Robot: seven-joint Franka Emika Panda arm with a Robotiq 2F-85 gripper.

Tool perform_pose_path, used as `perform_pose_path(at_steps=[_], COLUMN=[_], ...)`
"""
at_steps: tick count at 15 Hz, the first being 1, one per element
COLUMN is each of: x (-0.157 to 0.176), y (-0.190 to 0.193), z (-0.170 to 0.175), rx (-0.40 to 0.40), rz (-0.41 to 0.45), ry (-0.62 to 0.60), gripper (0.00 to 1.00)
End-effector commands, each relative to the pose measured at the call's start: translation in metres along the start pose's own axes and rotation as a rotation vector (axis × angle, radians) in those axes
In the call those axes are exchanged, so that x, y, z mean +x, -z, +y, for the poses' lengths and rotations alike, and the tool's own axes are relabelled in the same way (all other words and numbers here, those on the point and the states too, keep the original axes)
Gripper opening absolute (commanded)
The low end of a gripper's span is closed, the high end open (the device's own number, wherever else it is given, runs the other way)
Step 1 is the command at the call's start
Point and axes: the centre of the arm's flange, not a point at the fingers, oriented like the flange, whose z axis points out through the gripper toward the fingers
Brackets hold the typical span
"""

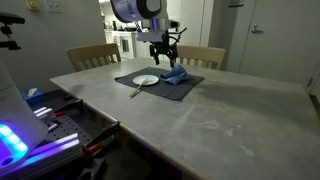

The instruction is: Move the blue towel to the left

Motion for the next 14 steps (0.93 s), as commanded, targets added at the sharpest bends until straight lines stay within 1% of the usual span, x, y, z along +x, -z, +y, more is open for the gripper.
perform_pose_path(at_steps=[1,5,7,11,14], x=[0.004,0.007,0.017,0.036,0.045], y=[-0.018,-0.035,-0.042,-0.057,-0.072], z=[0.001,0.012,0.017,0.012,0.015], rx=[-0.009,-0.083,-0.093,-0.052,-0.05], rz=[0.013,-0.001,0.011,0.007,0.005], ry=[-0.025,0.0,-0.025,-0.048,-0.074], gripper=[1.0,1.0,1.0,1.0,1.0])
